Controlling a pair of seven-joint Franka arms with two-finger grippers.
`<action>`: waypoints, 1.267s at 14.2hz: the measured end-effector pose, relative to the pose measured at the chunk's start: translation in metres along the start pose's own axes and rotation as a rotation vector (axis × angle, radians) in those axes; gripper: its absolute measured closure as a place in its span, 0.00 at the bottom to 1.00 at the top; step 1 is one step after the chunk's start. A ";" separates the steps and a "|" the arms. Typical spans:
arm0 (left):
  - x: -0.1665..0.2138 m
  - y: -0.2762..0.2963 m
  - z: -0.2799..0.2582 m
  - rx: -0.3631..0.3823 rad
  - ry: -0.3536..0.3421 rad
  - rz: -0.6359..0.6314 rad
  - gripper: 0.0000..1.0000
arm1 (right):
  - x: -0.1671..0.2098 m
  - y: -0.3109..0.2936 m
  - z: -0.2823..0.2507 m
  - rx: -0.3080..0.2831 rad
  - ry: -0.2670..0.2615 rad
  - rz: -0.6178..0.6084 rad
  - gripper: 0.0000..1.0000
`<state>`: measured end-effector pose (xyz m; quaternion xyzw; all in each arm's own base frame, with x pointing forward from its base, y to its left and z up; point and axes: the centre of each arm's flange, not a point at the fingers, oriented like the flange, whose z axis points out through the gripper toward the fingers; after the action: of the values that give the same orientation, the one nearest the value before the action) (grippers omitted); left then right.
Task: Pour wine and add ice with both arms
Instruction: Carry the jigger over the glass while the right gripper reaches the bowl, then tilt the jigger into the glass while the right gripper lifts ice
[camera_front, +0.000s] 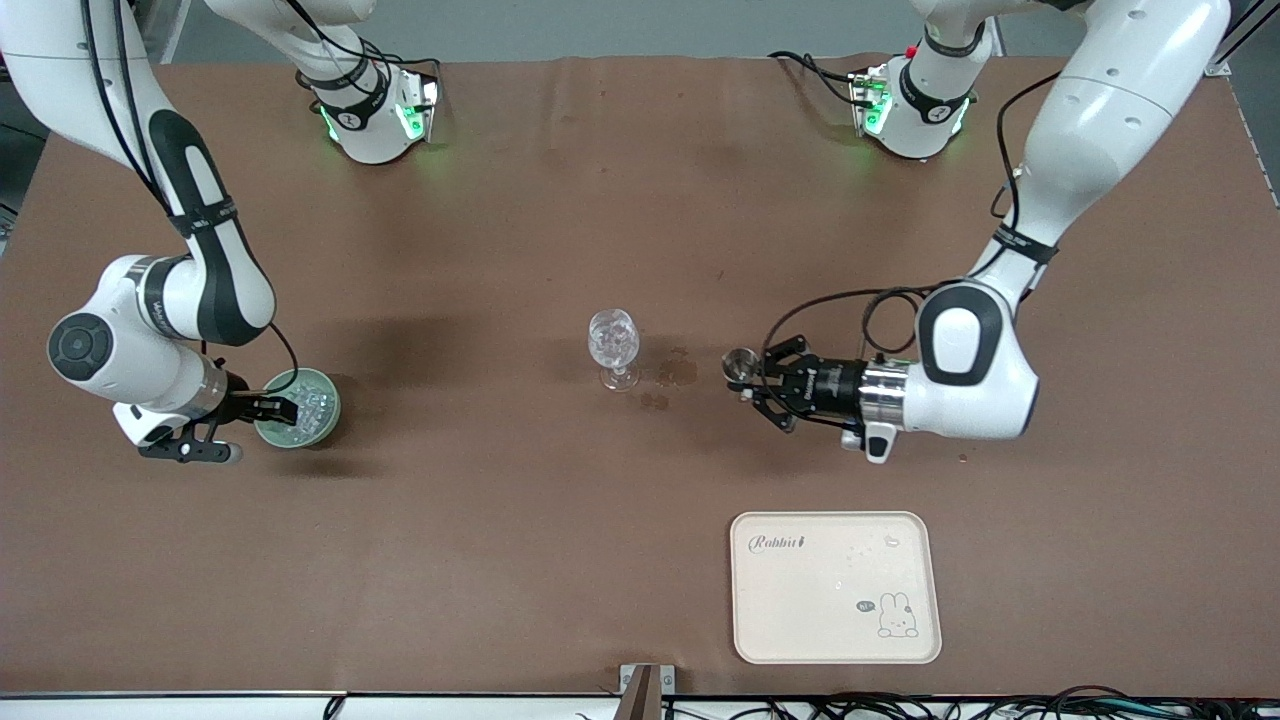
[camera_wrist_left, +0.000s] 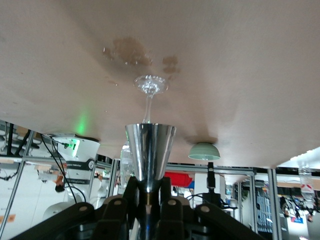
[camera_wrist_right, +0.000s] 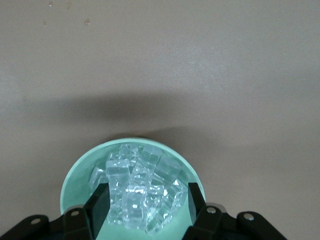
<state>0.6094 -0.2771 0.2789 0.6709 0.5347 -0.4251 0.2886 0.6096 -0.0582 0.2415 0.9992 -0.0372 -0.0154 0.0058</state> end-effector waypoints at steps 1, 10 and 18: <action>-0.012 -0.003 0.010 0.000 0.019 0.000 0.79 | 0.000 -0.002 0.007 0.000 0.002 0.001 0.29; -0.084 -0.025 0.067 -0.005 0.251 -0.086 0.79 | -0.010 -0.013 0.017 0.000 -0.043 0.004 0.36; -0.128 -0.029 0.095 -0.040 0.417 -0.143 0.79 | -0.012 -0.012 0.005 0.002 -0.035 0.007 0.76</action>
<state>0.5479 -0.4094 0.3482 0.6990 0.6372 -0.2857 0.1541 0.5987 -0.0450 0.2364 0.9986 -0.0409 -0.0327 0.0043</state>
